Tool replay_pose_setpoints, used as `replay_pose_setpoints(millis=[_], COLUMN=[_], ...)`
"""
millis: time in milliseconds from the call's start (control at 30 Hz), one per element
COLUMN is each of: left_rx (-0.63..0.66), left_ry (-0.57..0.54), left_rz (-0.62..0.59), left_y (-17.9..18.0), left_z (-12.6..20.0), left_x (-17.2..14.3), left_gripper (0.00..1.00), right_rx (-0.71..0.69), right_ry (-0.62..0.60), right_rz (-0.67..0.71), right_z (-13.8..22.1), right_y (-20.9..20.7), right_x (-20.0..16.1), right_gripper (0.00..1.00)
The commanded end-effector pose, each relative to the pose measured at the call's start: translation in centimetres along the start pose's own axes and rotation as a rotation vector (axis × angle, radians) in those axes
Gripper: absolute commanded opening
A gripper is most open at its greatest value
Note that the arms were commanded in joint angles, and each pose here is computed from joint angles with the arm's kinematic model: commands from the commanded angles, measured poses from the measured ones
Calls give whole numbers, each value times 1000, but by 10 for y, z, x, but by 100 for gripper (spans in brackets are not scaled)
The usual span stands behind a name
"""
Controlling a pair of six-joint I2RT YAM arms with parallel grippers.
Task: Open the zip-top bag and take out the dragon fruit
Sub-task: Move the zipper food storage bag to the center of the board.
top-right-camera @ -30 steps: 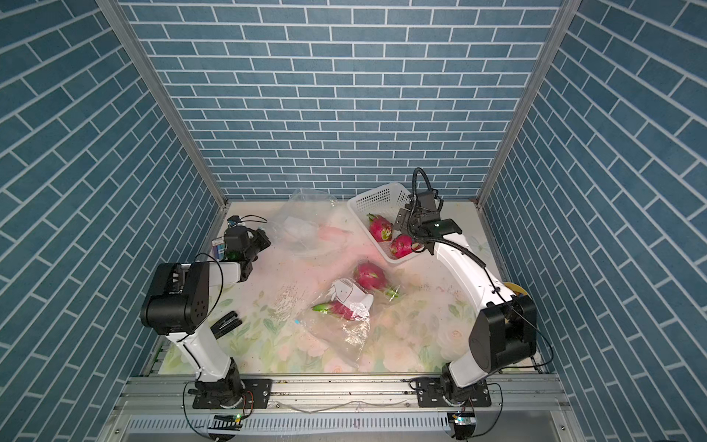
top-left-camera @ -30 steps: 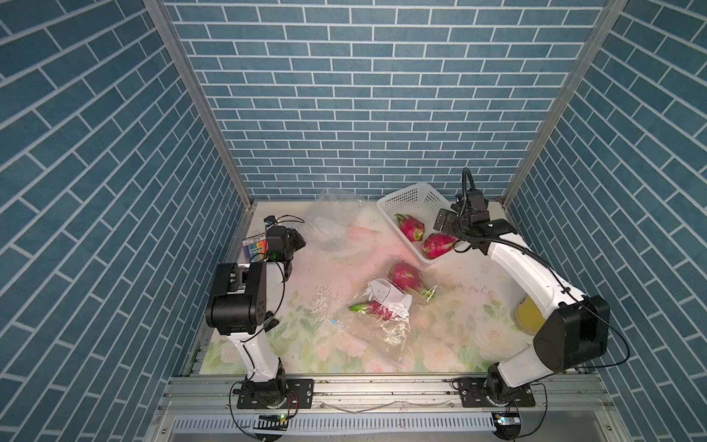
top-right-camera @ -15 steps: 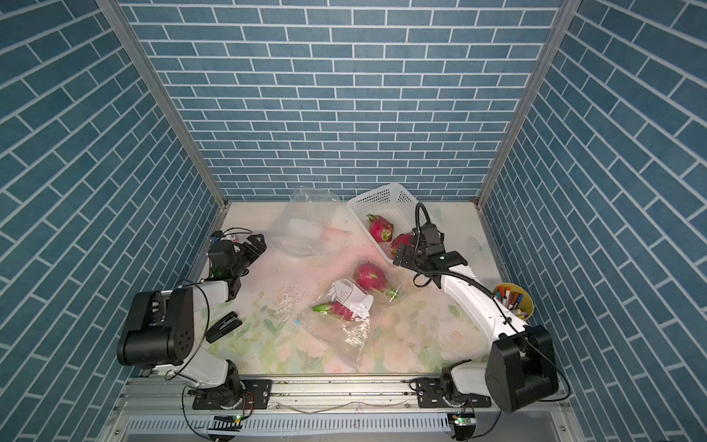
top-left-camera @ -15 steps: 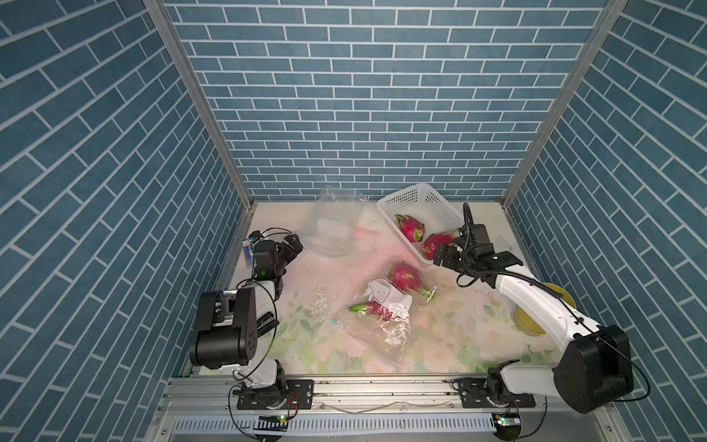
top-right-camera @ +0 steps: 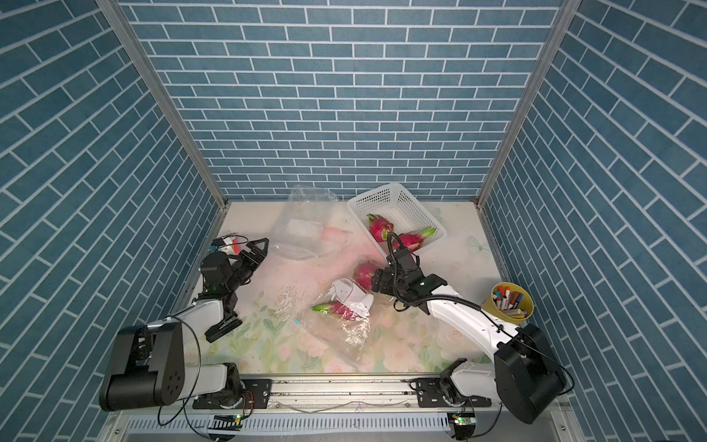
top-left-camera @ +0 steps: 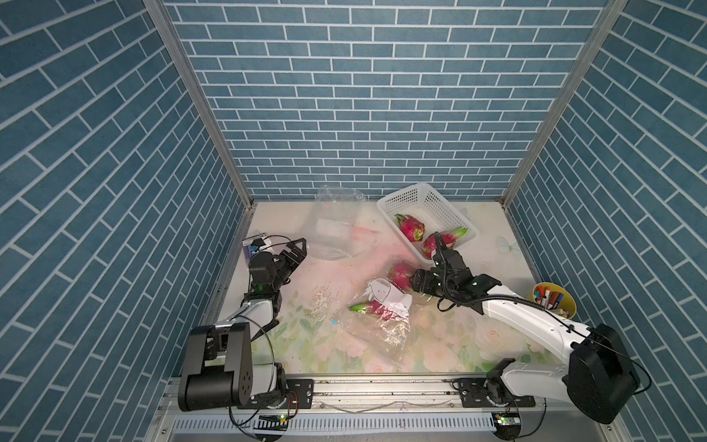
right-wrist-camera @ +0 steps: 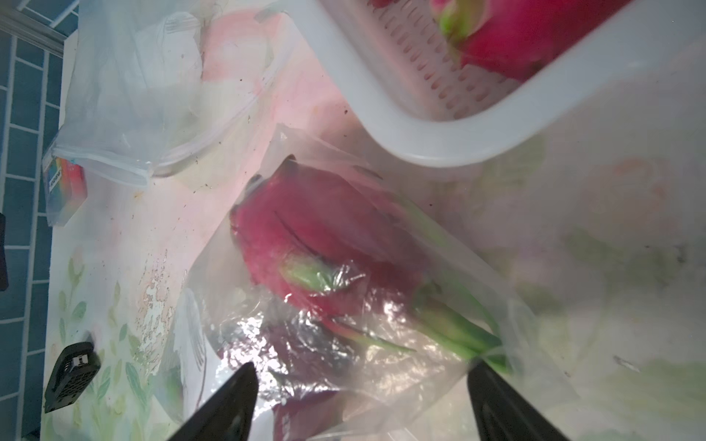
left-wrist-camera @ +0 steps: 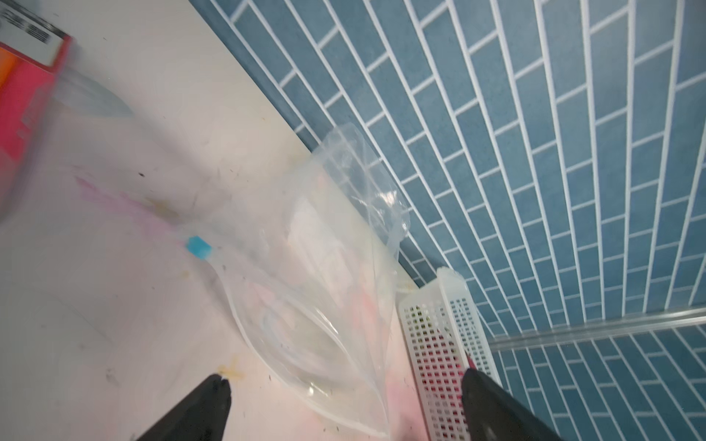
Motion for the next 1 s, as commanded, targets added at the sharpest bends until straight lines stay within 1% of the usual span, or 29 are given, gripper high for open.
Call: replay_pose_setpoints(millis=[0,100,233,300,467,600,733,833,900,967], left_rx=[-36,-33,-25,-20,-49,-99,-123,-152,-183,-196], left_ry=[89,116,106,98,108,184,296,369,401,414], left_rz=[-92,-129,-113,-114,-121,-113,-123,-119,-118,-112], left_y=[-20,-21,-16,-15,-21,-26,-26,-29,-35,-37], left_z=[7,17,28,31,32,33,37,40,41,37], left_x=[-27,-41,-47,-47,-48,-62,-91,-117,-133,-143], left_gripper=[100,100,100,100,100,100,100,100,100,100], right_rx=[53,63,89,119,150,160,162,205,227,257], right_ry=[-41,-5,26,43,38,18,4,-39,-63,-95], right_rz=[-55,-64,-42,-17,61,110,145,148,149,151], right_z=[-11,-28,-50,-61,-83,-106,-120,-109,-95,-74], right_y=[21,27,43,56,89,113,131,151,157,166], right_x=[14,12,14,16,37,59,77,94,101,109], right_gripper=[75,57,31,22,22,23,23,23,23,23])
Point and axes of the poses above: each gripper's point midway between its finger pads, its own z axis back along the fingers, its own y axis along the line the jaws close on, x = y × z, the point moved 2 cm from there along z, back along the fingers, and after that the axes turned 5 degrees about -z, right-handed, at the moved point
